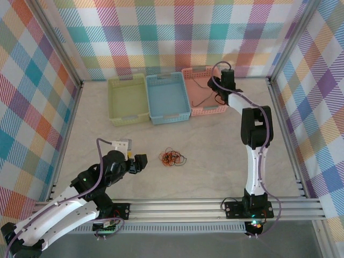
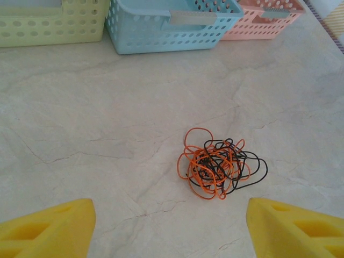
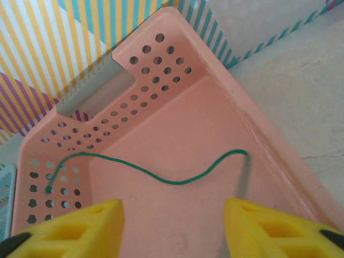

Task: Untangle the cables

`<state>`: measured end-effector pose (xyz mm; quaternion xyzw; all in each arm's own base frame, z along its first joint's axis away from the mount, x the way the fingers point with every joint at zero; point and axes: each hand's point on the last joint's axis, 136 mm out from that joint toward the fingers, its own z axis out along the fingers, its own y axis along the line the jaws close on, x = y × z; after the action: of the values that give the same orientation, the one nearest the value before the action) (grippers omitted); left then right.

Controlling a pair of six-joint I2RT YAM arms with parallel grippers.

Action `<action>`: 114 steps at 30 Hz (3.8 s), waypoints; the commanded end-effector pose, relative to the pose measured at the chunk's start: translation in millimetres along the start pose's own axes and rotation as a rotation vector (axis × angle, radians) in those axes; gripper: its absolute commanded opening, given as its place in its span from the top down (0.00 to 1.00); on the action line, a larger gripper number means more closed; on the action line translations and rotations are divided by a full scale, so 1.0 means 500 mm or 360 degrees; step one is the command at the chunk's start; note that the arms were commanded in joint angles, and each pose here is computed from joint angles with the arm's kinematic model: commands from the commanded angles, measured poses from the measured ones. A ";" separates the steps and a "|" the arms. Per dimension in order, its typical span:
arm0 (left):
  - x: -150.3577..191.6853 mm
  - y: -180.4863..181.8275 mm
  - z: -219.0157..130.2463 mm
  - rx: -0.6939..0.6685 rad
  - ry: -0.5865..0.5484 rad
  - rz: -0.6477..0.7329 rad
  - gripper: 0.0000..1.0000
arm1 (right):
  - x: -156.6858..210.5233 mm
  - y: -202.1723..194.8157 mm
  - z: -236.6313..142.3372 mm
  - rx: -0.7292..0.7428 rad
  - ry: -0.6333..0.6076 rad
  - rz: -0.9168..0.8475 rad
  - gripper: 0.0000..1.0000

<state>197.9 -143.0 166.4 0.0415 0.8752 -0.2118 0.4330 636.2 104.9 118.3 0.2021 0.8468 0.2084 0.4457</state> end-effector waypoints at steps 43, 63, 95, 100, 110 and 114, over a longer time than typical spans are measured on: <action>-0.064 -0.149 0.199 0.0161 0.0125 0.0099 0.36 | 0.580 0.239 -0.510 -0.1506 0.0694 -0.1124 0.47; -0.018 -0.163 0.231 0.0284 0.0390 -0.0182 0.43 | 0.665 0.202 -0.477 -0.1476 0.1152 -0.1133 0.48; -0.017 -0.132 0.241 0.0218 0.0408 -0.0197 0.46 | 0.696 0.167 -0.488 -0.1501 0.1303 -0.1315 0.51; -0.017 -0.133 0.242 0.0216 0.0417 -0.0195 0.46 | 0.699 0.170 -0.490 -0.1511 0.1333 -0.1297 0.69; -0.012 -0.129 0.246 0.0194 0.0432 -0.0195 0.46 | 0.651 0.204 -0.511 -0.1588 0.1021 -0.1374 1.00; 0.001 -0.119 0.259 0.0135 0.0481 -0.0210 0.46 | 0.625 0.214 -0.521 -0.1590 0.0848 -0.1405 1.00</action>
<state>272.6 -252.5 118.6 0.0429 0.9148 -0.2816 0.2864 261.6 307.1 73.8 -0.4359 0.7619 0.4139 0.2410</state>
